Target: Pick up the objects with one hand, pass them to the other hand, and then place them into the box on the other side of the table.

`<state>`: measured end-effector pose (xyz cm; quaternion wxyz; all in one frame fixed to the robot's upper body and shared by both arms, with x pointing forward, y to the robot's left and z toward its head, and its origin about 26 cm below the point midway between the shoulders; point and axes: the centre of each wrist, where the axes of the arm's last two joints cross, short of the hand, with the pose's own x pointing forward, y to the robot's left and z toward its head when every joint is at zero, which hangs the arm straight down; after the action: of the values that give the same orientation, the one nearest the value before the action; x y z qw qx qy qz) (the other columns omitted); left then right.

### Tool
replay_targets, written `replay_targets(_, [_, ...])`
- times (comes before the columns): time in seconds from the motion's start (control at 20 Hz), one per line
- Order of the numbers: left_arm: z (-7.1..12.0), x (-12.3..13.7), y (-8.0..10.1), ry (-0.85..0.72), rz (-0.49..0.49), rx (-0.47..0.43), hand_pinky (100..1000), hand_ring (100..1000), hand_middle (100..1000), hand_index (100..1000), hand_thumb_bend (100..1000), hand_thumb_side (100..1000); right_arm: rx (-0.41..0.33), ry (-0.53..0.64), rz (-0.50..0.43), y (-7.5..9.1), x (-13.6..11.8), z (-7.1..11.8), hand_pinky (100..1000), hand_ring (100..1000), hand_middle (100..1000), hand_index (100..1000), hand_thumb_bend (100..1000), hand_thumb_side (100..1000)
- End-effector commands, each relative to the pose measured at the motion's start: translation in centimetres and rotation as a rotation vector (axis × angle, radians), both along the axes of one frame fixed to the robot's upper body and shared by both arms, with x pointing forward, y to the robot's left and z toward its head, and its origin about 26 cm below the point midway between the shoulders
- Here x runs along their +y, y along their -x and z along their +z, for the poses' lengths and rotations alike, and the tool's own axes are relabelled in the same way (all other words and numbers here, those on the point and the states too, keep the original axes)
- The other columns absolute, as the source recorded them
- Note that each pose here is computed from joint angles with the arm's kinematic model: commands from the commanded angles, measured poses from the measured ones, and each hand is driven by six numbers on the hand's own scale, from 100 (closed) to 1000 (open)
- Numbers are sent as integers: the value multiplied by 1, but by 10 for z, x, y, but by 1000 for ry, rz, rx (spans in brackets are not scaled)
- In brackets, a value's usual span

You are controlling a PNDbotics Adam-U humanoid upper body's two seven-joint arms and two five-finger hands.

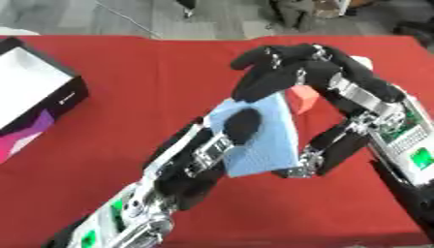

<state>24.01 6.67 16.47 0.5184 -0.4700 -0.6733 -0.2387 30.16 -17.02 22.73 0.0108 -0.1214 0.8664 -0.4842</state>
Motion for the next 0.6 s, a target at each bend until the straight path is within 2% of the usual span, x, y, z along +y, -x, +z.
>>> replay_targets(0.05, [8,-4,3,23,-33,-17,944,703,651,610,100,506,-17,6,13,3,2,4,842,623,404,707,100,170])
replay_targets(0.15, [8,-4,3,20,-28,-11,931,672,607,582,100,516,-18,1,6,3,1,4,842,625,420,715,108,177])
replay_targets(0.3, [7,-3,2,18,-16,0,925,661,591,570,100,525,-22,-9,-8,2,-1,4,843,639,490,762,230,214])
replay_targets(0.4, [6,-2,2,15,-10,6,925,660,589,568,100,529,-31,-16,-22,2,-3,5,852,703,627,851,362,275])
replay_targets(0.45, [5,-2,2,14,-7,8,925,660,587,567,100,532,-39,-17,-31,2,-5,6,883,772,769,944,439,319])
replay_targets(0.5, [5,-2,2,12,-5,11,925,659,586,566,100,534,-51,-9,-43,1,-6,6,918,820,861,987,483,353])
replay_targets(0.6, [4,-1,2,9,-2,14,926,660,586,565,100,535,-68,5,-65,1,-8,6,945,854,917,1000,514,385])
